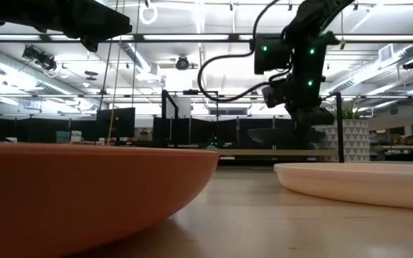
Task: Place and stack plates onto a shelf
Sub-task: Put the dark blue plate on the shelf, then stack the blue plate on top of the dark blue plate on the shelf
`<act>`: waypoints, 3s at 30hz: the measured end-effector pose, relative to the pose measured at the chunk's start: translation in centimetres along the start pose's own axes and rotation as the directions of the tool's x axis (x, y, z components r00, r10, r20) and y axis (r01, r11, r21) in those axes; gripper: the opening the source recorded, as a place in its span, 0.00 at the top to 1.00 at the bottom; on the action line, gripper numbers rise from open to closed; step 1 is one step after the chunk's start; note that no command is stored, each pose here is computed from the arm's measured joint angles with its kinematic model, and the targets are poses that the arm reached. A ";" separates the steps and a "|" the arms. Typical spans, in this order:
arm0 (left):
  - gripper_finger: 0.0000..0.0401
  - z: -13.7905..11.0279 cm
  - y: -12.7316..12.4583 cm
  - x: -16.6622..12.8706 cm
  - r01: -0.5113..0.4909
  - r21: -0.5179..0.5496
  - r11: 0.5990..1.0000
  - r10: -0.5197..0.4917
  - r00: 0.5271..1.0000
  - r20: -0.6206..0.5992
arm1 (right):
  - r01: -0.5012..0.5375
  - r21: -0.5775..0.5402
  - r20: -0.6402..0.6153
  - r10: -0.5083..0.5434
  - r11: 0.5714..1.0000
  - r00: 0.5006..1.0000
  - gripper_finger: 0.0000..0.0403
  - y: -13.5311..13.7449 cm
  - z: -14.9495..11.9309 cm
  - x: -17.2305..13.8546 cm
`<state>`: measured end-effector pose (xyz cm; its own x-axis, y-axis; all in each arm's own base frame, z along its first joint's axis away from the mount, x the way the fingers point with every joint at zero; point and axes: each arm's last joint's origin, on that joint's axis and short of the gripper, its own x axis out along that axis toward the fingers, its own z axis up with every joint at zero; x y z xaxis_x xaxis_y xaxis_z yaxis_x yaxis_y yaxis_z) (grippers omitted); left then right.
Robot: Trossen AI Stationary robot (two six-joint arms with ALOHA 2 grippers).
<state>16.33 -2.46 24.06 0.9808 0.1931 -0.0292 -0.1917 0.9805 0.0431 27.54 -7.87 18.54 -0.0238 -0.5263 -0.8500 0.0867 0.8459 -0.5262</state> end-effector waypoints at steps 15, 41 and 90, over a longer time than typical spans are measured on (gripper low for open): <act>0.68 0.0 0.0 0.0 0.000 -0.001 1.000 0.000 1.000 0.000 | -0.021 0.002 -0.038 0.021 1.000 0.999 0.71 -0.5 -0.4 0.4; 0.68 0.0 0.1 0.0 -0.006 -0.002 1.000 0.006 1.000 0.004 | 0.082 -0.588 0.652 0.411 0.805 0.637 0.52 9.7 5.3 -8.2; 0.68 4.2 1.8 0.2 -0.098 -0.006 0.995 0.096 0.983 -0.155 | 0.412 -0.745 0.661 0.499 0.524 0.561 0.88 16.6 15.6 -2.1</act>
<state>16.39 -0.85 28.35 0.9402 0.2895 -0.1796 -0.2871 0.9571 0.0398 44.60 5.96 11.96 0.6882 0.0697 -0.7222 -0.7066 0.2906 -0.6452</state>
